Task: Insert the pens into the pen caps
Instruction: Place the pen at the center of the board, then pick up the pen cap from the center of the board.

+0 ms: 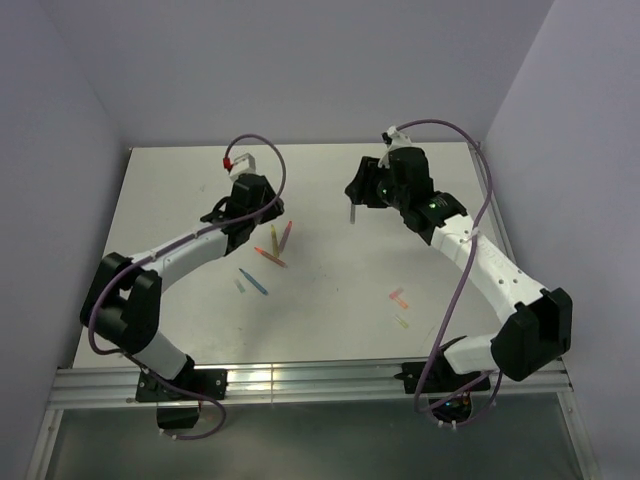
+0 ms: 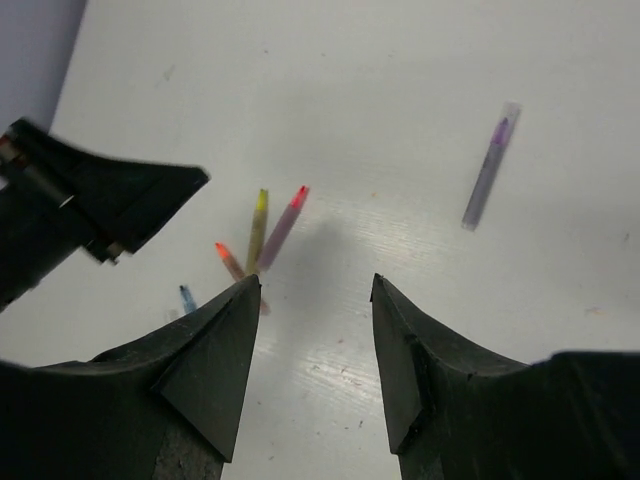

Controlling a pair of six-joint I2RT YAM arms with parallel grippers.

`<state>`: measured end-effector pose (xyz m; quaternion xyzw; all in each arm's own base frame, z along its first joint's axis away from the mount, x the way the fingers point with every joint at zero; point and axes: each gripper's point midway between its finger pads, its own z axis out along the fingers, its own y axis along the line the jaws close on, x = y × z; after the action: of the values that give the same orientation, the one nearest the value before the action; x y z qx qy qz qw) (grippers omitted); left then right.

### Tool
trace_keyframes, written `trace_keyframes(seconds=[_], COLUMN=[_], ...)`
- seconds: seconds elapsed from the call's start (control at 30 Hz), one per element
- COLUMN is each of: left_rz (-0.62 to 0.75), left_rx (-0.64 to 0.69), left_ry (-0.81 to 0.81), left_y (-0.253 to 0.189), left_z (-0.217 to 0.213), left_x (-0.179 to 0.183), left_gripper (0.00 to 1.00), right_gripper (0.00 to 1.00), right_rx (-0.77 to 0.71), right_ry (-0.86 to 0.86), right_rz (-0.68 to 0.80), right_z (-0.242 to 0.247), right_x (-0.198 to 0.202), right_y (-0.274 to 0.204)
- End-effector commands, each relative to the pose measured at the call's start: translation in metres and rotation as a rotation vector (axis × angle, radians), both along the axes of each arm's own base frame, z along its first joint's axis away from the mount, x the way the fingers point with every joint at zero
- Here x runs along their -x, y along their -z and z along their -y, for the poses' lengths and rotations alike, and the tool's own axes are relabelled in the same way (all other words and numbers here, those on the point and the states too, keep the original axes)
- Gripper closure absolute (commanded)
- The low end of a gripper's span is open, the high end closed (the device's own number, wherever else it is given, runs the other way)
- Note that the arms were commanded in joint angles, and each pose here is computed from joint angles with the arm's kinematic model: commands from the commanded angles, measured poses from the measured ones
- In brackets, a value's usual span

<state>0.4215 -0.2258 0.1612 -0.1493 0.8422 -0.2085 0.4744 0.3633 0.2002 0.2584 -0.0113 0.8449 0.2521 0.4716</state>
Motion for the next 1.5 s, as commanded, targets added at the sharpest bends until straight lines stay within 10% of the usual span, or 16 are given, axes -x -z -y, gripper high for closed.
trace_keyframes(seconds=[0.0, 0.5, 1.47], left_rz=[0.074, 0.126, 0.143], left_rx=[0.096, 0.243, 0.269], left_ry=[-0.036, 0.078, 0.092], left_y=[-0.028, -0.041, -0.042], left_z=[-0.009, -0.008, -0.011], left_x=[0.013, 0.068, 0.078], left_gripper=[0.62, 0.64, 0.61], right_gripper=[0.44, 0.55, 0.59], right_rx=[0.027, 0.003, -0.019], right_ry=[0.114, 0.551, 0.819], right_rz=[0.000, -0.422, -0.740], right_z=[0.014, 0.117, 0.137], right_x=[-0.015, 0.055, 0.131], right_y=[-0.004, 0.151, 0.220])
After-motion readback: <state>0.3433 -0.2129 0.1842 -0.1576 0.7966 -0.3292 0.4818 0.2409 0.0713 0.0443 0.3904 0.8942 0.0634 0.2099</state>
